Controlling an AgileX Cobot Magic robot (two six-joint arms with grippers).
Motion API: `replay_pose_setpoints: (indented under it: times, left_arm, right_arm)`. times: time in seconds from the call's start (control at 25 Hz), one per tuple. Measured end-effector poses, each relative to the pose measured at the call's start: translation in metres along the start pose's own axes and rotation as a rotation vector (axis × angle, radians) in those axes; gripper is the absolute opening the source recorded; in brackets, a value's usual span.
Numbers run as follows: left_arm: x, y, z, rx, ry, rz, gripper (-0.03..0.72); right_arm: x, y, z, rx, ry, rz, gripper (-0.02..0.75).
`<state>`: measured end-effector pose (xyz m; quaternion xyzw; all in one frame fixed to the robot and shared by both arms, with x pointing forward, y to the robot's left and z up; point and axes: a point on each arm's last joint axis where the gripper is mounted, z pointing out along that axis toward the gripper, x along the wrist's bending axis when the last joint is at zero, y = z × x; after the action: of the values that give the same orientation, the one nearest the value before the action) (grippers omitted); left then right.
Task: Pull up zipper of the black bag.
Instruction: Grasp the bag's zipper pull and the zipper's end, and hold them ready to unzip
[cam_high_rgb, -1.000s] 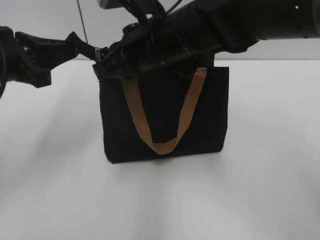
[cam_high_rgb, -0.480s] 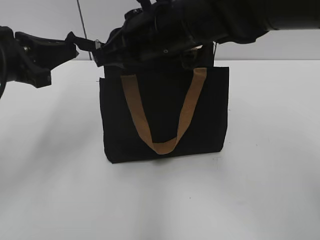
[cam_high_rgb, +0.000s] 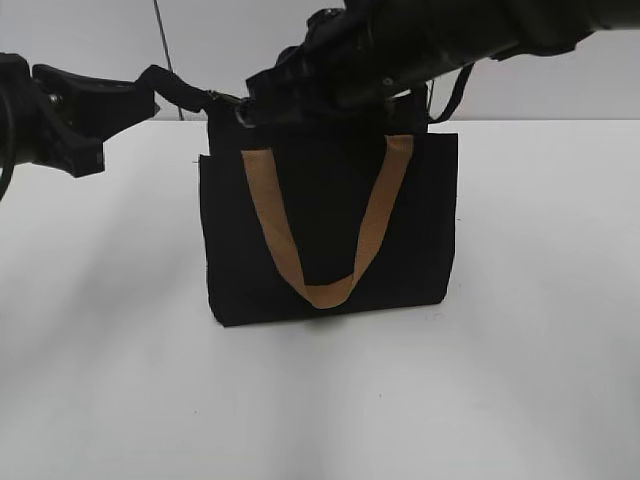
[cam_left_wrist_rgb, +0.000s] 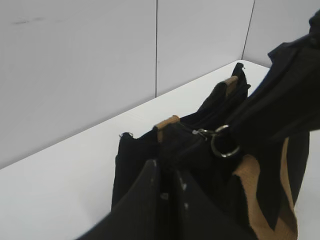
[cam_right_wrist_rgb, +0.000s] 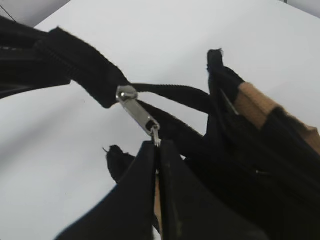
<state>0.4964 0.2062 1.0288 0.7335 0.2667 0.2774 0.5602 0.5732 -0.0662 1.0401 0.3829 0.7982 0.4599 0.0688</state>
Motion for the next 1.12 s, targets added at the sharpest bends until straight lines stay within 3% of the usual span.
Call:
replay_pose_setpoints:
  times: [0.64, 1.12]
  left_arm:
    - [-0.003, 0.022, -0.014, -0.093, 0.034, 0.004, 0.021]
    - [-0.002, 0.024, -0.018, -0.073, 0.069, 0.010, 0.021]
  right_arm:
    - [-0.006, 0.003, -0.015, 0.030, -0.009, 0.020, -0.001]
    - [-0.008, 0.001, -0.015, 0.047, -0.034, 0.020, -0.001]
